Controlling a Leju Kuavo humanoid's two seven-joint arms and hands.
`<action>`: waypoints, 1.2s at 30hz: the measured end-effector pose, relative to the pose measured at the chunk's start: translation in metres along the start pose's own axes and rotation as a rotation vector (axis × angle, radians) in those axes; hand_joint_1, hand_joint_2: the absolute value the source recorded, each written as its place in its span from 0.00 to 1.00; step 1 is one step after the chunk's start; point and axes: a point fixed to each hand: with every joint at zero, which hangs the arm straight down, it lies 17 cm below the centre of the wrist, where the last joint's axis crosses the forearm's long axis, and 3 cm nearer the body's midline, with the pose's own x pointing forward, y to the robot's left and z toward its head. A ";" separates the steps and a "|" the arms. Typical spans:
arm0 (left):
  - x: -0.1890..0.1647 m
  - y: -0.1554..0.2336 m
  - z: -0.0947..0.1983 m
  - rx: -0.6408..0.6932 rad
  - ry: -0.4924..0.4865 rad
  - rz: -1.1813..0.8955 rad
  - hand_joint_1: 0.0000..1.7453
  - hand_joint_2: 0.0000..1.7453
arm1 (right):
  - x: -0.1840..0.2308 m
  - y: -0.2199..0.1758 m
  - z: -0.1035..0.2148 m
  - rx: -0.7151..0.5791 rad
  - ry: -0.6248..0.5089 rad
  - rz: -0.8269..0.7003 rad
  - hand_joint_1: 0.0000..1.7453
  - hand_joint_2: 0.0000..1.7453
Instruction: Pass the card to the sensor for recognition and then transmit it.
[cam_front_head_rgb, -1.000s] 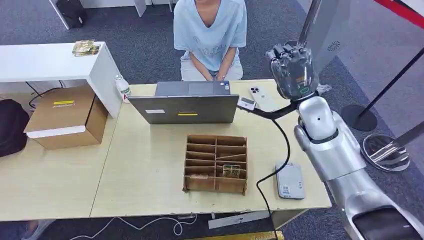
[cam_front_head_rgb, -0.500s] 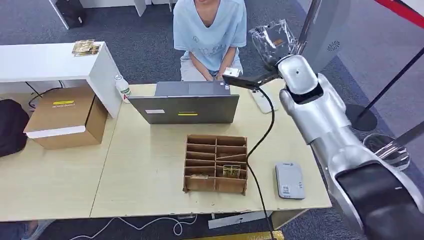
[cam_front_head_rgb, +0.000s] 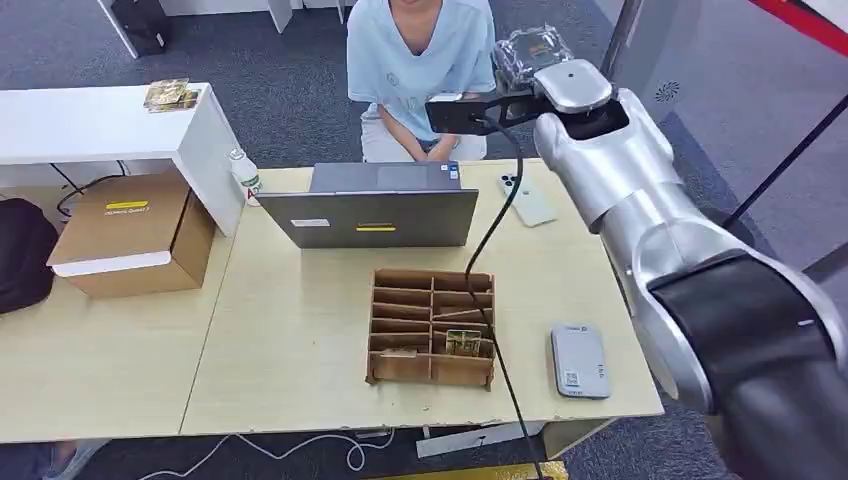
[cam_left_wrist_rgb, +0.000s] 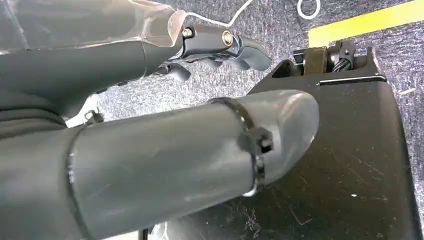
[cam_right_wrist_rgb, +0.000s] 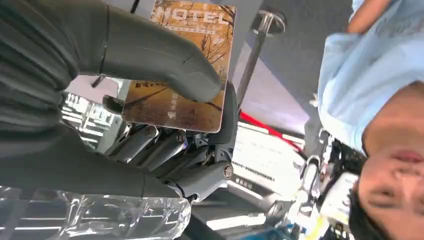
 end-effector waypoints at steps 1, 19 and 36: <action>0.000 0.000 0.000 0.000 0.000 -0.001 0.00 0.00 | -0.001 0.002 0.000 0.014 0.006 -0.007 1.00 1.00; 0.005 0.002 -0.001 0.019 -0.008 -0.022 0.00 0.00 | -0.009 0.041 0.004 0.136 0.038 -0.086 1.00 1.00; 0.005 -0.003 -0.001 0.023 -0.009 -0.018 0.00 0.00 | -0.006 0.044 0.003 0.130 0.033 -0.090 0.00 1.00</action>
